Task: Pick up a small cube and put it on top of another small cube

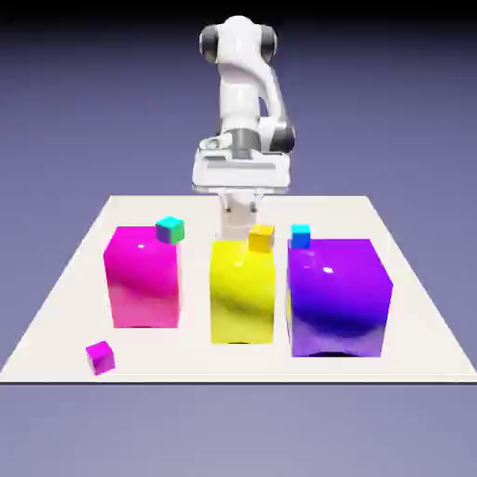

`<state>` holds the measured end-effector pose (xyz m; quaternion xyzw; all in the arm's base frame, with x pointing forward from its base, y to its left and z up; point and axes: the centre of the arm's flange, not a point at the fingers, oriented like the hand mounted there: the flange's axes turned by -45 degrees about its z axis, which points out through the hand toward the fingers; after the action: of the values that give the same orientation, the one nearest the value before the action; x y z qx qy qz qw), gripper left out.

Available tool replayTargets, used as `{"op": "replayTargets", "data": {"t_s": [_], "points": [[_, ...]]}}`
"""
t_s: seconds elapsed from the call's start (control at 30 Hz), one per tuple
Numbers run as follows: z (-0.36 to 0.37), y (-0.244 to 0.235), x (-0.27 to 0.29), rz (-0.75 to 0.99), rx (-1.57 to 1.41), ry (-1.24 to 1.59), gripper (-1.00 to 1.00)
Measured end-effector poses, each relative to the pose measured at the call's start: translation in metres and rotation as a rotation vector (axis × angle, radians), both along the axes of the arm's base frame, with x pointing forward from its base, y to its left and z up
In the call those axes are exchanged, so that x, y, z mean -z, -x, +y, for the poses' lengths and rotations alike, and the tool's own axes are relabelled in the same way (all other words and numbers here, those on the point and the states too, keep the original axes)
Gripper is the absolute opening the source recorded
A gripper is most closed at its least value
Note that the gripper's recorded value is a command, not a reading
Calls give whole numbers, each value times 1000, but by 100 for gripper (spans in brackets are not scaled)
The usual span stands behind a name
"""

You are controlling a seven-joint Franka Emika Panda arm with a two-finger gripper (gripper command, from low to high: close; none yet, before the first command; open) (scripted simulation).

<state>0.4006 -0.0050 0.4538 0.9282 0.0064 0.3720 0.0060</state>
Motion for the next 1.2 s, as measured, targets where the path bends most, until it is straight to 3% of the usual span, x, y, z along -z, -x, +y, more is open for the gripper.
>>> {"op": "replayTargets", "data": {"t_s": [0.3,0.57,0.97,1.13,1.17,1.2], "points": [[-87,-72,51,248,282,-118,0],[-184,-109,121,456,548,-234,0],[-324,-104,259,751,929,-412,0],[-321,-102,328,751,929,-412,0],[-321,-102,329,751,929,-412,-100],[-321,-102,329,751,929,-412,-100]]}}
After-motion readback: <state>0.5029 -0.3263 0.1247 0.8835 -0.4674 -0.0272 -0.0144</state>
